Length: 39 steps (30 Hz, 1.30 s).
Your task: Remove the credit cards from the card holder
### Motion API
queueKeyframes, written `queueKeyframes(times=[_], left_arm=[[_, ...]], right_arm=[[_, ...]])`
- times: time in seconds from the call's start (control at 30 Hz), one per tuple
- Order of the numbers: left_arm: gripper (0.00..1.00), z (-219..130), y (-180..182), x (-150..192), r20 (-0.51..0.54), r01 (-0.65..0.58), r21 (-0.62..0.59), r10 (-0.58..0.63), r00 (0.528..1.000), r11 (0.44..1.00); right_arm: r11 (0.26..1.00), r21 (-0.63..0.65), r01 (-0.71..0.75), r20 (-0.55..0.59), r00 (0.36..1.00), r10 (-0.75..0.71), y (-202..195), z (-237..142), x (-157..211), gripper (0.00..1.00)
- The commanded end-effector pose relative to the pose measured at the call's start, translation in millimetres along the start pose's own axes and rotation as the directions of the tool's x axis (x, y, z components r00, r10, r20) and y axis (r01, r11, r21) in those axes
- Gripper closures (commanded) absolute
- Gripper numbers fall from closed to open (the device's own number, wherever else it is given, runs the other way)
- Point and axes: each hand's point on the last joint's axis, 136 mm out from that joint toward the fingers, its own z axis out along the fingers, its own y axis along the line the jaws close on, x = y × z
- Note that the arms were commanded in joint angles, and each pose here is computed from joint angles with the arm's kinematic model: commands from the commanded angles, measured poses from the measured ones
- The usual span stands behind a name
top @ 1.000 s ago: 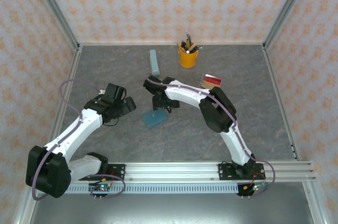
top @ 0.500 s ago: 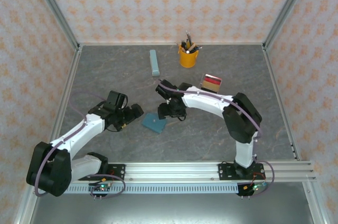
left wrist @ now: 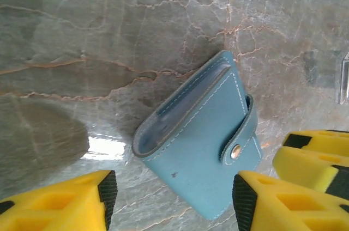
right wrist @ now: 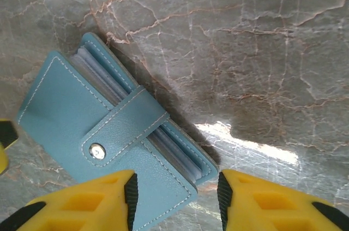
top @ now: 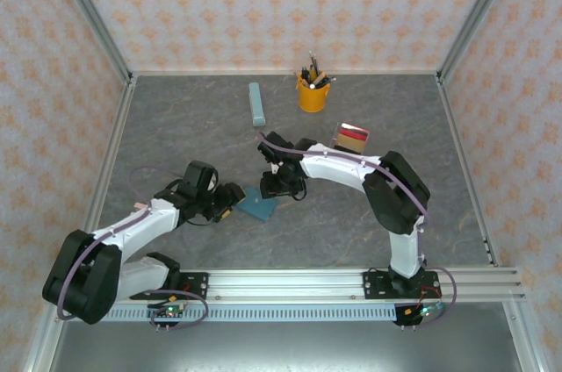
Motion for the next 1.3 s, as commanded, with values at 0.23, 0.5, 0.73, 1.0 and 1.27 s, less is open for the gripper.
queueKeyframes(times=[0.23, 0.5, 0.73, 1.0, 1.27], left_arm=[[0.49, 18.2, -31.3, 4.4, -0.048, -0.038, 0.069, 0.041, 0.998, 0.997], [0.55, 29.6, -54.3, 1.6, -0.07, -0.066, 0.153, 0.078, 0.995, 0.986], [0.56, 32.3, -66.9, 3.9, -0.074, -0.095, 0.245, 0.116, 0.99, 0.965], [0.61, 29.9, -72.6, 5.9, -0.066, -0.126, 0.291, 0.151, 0.986, 0.948], [0.83, 22.0, -80.6, 7.2, -0.06, -0.182, 0.299, 0.209, 0.976, 0.937]], right_arm=[[0.993, -0.04, -0.108, -0.051, 0.993, 0.106, -9.1, 16.8, 15.8, 0.65], [0.978, -0.111, -0.175, -0.079, 0.983, 0.167, -5.5, 25.1, 28.1, 0.7], [0.973, -0.073, -0.22, -0.067, 0.974, 0.215, -18.4, 28.9, 26.2, 0.71], [0.965, -0.028, -0.261, -0.07, 0.964, 0.258, -34.6, 33.2, 26.1, 0.71], [0.964, -0.016, -0.267, -0.027, 0.963, 0.267, -39.4, 22.9, 19.1, 0.69]])
